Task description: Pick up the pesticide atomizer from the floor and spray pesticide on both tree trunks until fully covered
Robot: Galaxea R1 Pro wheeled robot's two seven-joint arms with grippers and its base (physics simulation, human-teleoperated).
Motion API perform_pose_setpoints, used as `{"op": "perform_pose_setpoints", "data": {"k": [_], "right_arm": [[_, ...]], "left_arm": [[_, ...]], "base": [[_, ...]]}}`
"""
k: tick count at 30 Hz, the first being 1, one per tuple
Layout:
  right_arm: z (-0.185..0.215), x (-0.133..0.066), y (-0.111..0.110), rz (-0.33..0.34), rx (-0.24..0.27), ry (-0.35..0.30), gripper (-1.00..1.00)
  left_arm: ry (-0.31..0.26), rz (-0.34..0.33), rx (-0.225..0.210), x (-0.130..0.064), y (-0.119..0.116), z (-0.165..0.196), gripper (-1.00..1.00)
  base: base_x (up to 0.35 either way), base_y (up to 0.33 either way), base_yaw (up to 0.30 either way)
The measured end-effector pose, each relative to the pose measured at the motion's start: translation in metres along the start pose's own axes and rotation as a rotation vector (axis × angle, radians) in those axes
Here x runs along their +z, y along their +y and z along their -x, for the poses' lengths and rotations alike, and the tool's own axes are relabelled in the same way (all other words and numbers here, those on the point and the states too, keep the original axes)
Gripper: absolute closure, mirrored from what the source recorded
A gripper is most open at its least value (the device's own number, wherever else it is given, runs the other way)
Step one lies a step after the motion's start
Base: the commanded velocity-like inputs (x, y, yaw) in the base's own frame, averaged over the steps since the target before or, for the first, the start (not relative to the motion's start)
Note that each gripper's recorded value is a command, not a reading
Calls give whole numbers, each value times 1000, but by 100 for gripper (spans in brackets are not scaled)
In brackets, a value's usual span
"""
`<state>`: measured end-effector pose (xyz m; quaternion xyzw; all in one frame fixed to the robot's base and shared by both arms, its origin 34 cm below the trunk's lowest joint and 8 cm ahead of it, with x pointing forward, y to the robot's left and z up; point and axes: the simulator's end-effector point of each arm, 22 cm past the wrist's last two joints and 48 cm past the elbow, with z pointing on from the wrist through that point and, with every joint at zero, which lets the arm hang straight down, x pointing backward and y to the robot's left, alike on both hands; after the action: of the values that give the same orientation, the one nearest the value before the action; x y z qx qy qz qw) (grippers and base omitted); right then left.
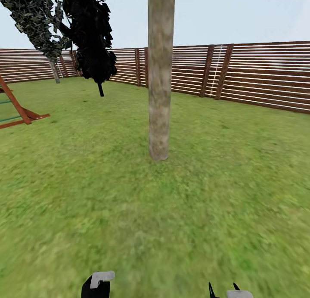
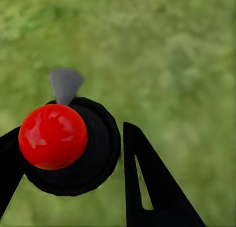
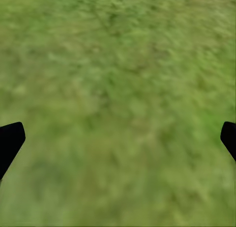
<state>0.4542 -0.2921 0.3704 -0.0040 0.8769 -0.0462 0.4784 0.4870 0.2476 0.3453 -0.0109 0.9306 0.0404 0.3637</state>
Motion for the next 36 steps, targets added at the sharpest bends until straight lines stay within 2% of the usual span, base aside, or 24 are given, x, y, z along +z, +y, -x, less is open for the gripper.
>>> {"op": "perform_pose_setpoints", "data": {"k": [11,36], "right_arm": [[1,0,0,0,0,-2,-100],[1,0,0,0,1,-1,-100]], "left_arm": [[-2,0,0,0,0,1,100],[-2,0,-1,0,0,1,100]], "base": [[342,0,-164],[342,0,-2]]}}
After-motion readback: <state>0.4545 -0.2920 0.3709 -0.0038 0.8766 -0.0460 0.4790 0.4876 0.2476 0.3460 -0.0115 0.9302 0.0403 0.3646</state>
